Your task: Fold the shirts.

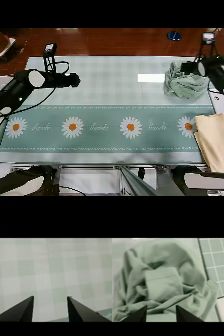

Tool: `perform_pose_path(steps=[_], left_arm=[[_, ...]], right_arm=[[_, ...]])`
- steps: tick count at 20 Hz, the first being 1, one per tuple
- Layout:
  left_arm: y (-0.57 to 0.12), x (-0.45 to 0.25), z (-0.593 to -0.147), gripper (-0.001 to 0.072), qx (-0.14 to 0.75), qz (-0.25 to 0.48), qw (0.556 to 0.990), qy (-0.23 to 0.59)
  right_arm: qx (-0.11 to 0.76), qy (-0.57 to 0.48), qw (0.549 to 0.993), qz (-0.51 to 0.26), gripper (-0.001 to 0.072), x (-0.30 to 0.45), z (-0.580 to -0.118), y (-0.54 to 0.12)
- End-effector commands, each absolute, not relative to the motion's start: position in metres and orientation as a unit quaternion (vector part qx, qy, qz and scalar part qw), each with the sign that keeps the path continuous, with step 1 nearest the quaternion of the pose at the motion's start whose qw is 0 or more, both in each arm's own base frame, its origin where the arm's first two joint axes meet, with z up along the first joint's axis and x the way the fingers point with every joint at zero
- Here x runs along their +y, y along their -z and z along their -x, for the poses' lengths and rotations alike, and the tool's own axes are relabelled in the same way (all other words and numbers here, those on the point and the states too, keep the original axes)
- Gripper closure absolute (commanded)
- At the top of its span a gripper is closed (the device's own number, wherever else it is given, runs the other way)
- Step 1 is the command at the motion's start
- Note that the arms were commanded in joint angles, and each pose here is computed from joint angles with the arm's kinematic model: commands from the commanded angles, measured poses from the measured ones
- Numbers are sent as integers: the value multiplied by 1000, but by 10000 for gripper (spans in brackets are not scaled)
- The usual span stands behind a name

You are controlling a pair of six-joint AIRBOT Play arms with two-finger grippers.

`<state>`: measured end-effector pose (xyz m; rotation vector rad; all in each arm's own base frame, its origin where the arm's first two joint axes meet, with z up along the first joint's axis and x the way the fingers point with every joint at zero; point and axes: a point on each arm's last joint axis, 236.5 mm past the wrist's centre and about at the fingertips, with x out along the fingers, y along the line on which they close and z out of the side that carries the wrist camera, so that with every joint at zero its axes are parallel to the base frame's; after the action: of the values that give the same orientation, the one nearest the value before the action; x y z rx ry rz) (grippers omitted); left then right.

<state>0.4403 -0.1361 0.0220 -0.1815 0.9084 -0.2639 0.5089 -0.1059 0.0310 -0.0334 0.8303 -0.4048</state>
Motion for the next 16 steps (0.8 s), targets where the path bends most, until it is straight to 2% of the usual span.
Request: perform_pose_path(steps=[1, 4, 7, 8, 9, 10, 12, 14, 16], left_arm=[[-10, -136, -448, 200, 437, 91, 887, 120], [-1, -136, -448, 200, 445, 91, 883, 119], [6, -136, -448, 200, 452, 90, 879, 117], [7, -136, -447, 200, 455, 90, 878, 117], [6, -135, -444, 200, 462, 87, 875, 119], [5, -132, -436, 200, 482, 86, 864, 120], [-8, -117, -418, 200, 527, 84, 838, 119], [-32, -95, -400, 200, 546, 77, 826, 119], [-62, -73, -381, 200, 536, 87, 833, 105]], right_arm=[[406, 240, 877, -92, 306, -167, -514, 5], [464, 209, 849, -141, 306, -163, -506, 55], [526, 186, 817, -149, 329, -145, -490, 97], [542, 170, 807, -162, 462, -134, -486, 104], [548, 145, 806, -170, 661, -122, -486, 103], [550, 114, 809, -174, 689, -109, -489, 95], [527, 56, 828, -183, 689, -88, -506, 50], [460, 10, 869, -184, 690, -71, -529, -31], [368, -20, 915, -165, 690, -56, -539, -134]])
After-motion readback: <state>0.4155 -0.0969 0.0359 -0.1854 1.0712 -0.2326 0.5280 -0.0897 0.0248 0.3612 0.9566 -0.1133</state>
